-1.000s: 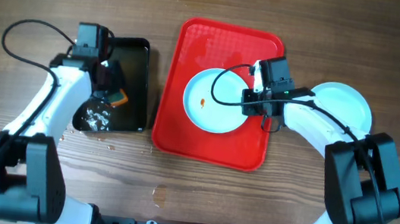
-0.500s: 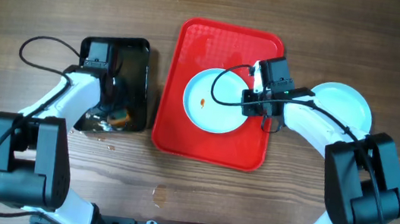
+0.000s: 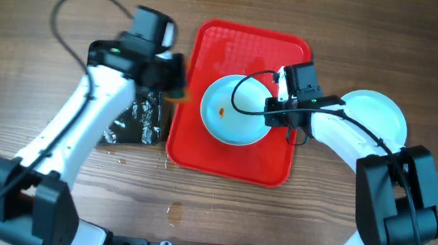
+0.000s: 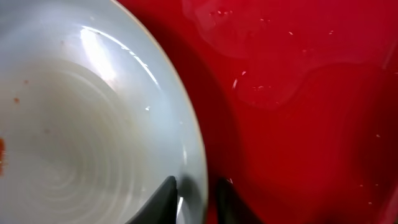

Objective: Clean dirty plates on tray and stack at the side
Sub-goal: 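Scrub the held plate with the sponge using the left gripper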

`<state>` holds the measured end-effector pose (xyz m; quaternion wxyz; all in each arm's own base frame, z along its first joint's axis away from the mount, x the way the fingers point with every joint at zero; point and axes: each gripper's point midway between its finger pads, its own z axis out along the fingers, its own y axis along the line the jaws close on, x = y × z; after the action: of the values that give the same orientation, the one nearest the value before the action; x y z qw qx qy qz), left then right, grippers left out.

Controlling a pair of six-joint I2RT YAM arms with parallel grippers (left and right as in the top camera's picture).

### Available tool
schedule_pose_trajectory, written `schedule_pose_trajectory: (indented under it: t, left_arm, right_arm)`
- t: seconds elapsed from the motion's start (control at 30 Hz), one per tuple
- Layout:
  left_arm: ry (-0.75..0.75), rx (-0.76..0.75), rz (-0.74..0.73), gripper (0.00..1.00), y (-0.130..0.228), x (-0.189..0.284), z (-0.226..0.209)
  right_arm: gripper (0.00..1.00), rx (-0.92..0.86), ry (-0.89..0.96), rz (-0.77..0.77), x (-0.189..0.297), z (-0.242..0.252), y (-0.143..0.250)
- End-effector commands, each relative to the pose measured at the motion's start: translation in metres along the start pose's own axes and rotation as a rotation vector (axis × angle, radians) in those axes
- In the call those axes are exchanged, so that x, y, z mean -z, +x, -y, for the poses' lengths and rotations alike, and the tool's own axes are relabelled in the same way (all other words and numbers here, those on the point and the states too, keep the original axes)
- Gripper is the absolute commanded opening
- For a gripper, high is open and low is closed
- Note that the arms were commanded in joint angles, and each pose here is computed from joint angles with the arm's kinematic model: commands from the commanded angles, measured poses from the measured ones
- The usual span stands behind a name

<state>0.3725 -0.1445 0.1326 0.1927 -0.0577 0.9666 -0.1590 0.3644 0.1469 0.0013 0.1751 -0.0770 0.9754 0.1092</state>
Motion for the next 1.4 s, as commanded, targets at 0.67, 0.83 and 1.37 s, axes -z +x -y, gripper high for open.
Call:
schedule_pose_trajectory:
  t: [0.67, 0.83, 1.37]
  left_arm:
    - [-0.038, 0.007, -0.095, 0.04, 0.07, -0.155, 0.067]
    - [-0.228, -0.15, -0.025, 0.04, 0.058, -0.151, 0.031]
    - [-0.621, -0.34, -0.021, 0.04, 0.051, -0.112, -0.035]
  right_arm:
    - [0.04, -0.081, 0.044, -0.106, -0.014, 0.013, 0.032]
    - [0.04, -0.083, 0.048, -0.119, -0.014, 0.014, 0.037]
    - [0.04, -0.166, 0.084, -0.142, -0.014, 0.02, 0.046]
